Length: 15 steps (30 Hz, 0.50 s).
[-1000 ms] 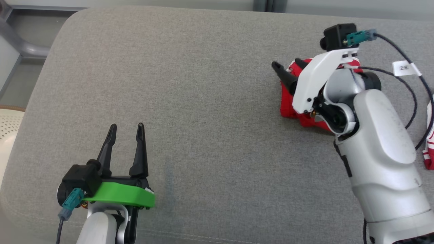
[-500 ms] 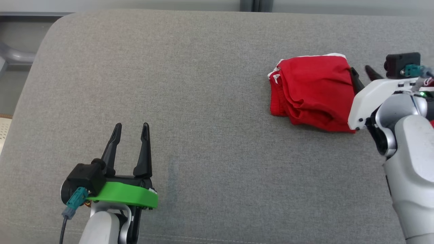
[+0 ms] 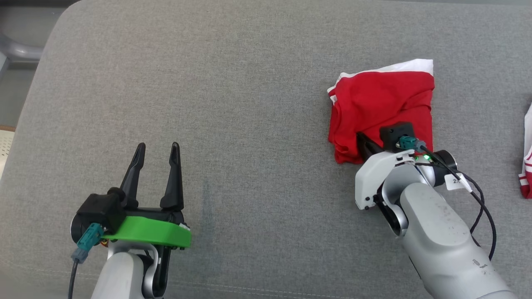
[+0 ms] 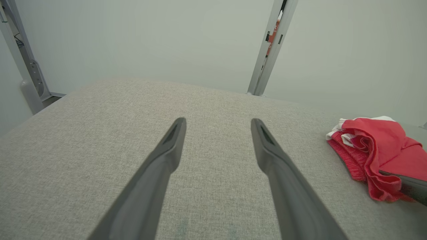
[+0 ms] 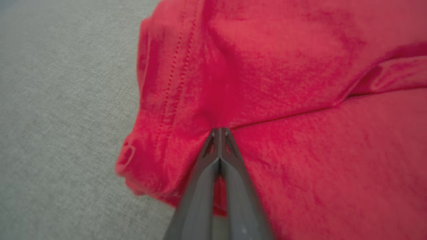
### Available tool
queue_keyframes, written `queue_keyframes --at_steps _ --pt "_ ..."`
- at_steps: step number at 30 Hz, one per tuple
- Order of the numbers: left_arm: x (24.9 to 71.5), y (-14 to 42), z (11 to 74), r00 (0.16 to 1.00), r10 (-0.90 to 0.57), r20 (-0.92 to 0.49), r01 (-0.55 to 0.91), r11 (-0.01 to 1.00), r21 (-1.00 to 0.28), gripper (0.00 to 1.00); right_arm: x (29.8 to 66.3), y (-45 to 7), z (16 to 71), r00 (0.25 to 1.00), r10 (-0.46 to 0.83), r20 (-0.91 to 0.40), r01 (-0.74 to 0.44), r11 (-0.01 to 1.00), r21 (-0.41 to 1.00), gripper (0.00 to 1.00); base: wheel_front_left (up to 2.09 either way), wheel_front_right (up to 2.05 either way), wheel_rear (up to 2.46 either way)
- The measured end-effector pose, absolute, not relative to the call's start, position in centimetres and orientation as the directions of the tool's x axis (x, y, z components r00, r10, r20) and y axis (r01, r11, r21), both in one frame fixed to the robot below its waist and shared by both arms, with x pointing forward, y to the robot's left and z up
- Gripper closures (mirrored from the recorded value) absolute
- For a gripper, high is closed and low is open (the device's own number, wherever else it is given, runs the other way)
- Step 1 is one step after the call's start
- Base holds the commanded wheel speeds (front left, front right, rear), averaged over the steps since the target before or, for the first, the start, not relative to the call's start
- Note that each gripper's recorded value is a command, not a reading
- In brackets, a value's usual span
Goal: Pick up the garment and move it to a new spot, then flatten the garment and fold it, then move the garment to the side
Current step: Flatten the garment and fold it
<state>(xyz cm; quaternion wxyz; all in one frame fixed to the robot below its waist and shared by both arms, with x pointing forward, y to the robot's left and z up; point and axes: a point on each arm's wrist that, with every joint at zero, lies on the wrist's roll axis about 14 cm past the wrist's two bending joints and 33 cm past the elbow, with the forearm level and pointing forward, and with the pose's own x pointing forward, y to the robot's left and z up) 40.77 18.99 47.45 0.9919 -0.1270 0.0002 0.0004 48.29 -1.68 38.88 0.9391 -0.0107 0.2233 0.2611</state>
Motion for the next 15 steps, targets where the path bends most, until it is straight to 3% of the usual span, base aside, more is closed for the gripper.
queue_keyframes --at_steps 15 --pt "40.7 18.2 48.6 0.999 -0.019 0.033 0.027 0.966 -0.255 0.0 47.4 -1.2 43.2 0.81 0.507 -0.295 -0.472 0.862 0.186 1.0 0.0 0.0 0.0"
